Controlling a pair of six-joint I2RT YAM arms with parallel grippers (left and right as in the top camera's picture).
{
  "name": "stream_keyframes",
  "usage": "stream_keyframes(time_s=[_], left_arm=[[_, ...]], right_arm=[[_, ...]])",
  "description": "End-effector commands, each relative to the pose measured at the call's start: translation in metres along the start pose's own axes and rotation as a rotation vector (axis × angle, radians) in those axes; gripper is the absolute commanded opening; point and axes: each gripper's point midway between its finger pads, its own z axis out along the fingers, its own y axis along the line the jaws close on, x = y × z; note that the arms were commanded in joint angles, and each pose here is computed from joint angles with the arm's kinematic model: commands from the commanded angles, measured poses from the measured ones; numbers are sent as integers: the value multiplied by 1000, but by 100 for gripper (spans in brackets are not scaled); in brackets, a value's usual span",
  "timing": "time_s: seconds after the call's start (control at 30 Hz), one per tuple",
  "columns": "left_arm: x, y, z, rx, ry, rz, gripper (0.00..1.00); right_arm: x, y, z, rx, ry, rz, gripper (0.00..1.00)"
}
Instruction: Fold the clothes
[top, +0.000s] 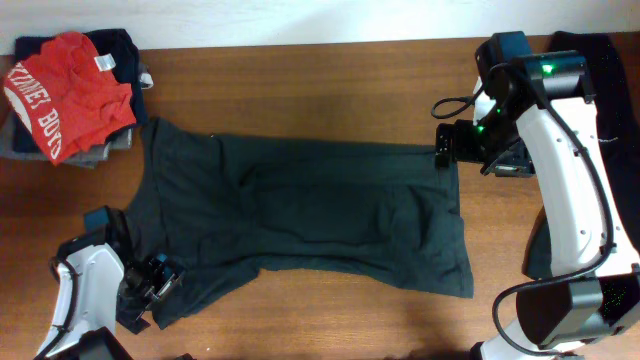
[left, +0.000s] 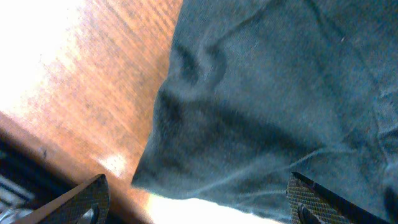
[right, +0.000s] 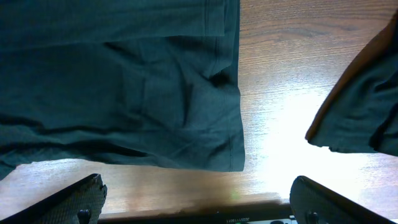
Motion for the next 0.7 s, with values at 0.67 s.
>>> stream_keyframes(time_s=[0.67], left_arm=[[2, 3, 23, 11, -31, 41, 56]], right_arm=[[2, 5, -3, -27, -8, 9, 99]])
